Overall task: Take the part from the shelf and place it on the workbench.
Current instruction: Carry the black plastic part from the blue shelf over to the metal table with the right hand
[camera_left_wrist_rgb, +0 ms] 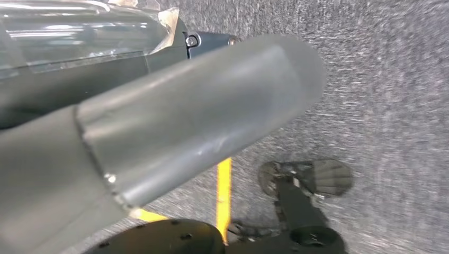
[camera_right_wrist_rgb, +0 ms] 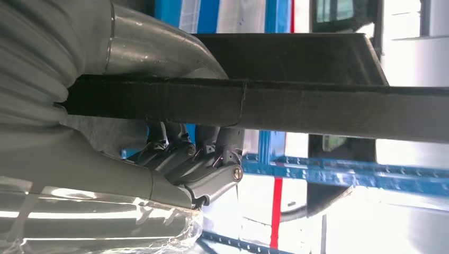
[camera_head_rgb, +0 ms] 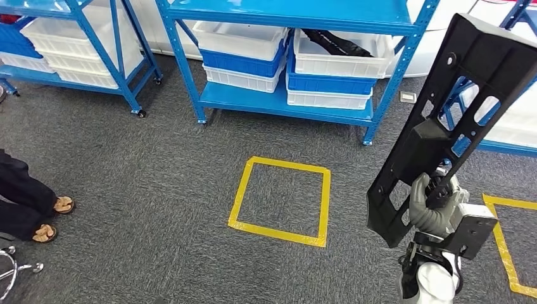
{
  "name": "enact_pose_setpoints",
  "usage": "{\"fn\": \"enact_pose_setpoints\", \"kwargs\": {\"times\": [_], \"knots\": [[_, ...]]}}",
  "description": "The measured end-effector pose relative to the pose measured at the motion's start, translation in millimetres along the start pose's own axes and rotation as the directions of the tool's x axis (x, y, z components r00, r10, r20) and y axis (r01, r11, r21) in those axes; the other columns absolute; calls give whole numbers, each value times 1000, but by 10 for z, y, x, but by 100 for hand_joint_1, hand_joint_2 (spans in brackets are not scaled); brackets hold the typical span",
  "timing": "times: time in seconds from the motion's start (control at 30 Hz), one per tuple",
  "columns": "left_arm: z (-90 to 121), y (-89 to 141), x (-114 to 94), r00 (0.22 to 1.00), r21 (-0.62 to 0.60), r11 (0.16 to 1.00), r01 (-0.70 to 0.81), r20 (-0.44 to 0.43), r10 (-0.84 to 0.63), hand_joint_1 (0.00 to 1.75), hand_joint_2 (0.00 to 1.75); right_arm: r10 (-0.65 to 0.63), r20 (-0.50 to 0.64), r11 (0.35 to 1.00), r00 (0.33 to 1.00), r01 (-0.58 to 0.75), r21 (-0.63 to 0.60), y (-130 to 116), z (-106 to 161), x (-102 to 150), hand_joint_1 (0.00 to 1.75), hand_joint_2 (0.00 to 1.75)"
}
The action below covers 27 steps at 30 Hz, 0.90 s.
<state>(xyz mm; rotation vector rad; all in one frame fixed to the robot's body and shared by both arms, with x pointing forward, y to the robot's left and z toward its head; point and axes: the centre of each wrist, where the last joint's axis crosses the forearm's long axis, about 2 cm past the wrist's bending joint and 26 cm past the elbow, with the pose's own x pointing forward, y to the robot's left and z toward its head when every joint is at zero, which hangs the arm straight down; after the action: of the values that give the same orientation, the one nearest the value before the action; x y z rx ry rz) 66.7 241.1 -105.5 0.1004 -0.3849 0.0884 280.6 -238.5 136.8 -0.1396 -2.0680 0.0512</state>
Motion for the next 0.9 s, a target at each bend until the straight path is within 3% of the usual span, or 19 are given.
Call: {"fn": "enact_pose_setpoints", "kwargs": {"times": [0.9], "knots": [[7, -34, -4, 1000, -22, 1000, -14, 17, 15, 0, 0, 64, 17, 998, 998, -64, -5, 1, -28, 24, 175, 175]]}}
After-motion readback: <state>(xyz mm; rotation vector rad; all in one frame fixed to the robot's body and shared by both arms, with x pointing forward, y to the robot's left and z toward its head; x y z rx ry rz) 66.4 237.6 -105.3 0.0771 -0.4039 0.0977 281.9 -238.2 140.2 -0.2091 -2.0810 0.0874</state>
